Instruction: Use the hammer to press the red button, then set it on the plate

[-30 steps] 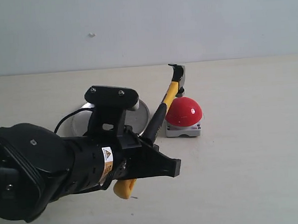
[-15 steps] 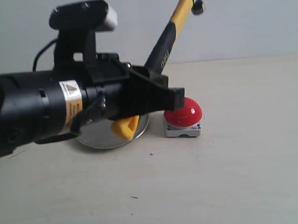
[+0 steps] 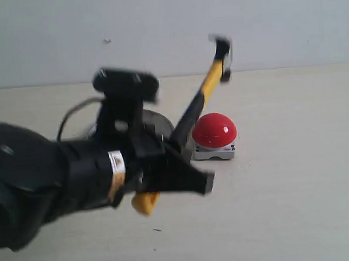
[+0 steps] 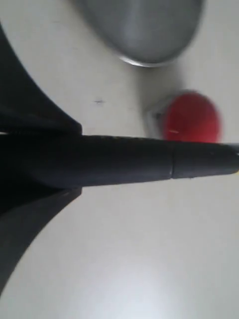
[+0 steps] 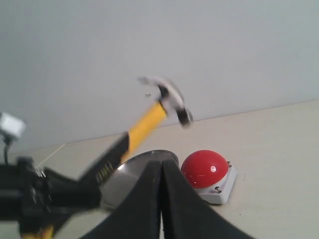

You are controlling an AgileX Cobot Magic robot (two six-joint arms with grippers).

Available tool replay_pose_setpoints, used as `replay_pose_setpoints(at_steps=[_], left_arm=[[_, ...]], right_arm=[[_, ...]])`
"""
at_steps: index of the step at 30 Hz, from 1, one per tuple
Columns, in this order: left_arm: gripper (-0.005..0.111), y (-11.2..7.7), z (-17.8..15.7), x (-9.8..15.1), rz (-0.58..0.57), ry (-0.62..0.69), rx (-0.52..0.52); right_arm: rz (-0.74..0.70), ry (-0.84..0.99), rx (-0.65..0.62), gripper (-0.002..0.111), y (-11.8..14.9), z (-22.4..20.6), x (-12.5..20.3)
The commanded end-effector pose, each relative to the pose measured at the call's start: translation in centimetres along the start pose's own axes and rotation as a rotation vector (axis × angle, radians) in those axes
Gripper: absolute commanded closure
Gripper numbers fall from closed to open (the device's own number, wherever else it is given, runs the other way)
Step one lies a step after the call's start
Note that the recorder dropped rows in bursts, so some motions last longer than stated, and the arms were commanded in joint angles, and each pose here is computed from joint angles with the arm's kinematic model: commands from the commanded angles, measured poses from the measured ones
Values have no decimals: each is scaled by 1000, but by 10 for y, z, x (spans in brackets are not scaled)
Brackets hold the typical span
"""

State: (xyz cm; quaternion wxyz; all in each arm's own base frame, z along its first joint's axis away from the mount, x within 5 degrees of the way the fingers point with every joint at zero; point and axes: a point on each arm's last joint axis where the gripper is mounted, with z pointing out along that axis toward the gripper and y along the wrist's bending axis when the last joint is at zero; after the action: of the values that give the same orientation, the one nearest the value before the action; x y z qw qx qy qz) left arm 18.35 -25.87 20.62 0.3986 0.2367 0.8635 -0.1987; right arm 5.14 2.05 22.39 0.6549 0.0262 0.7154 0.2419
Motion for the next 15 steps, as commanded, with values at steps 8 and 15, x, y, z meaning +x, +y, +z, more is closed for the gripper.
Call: replay_pose_setpoints(at_steps=[8,15], left_arm=[[107,-8,-12,-43,7,-113,71],[107,60,-47,-64,-212,-170,79]], right_arm=[[-18,-4,-2,108,0,0,1],[-18,-4,-2,108,0,0,1]])
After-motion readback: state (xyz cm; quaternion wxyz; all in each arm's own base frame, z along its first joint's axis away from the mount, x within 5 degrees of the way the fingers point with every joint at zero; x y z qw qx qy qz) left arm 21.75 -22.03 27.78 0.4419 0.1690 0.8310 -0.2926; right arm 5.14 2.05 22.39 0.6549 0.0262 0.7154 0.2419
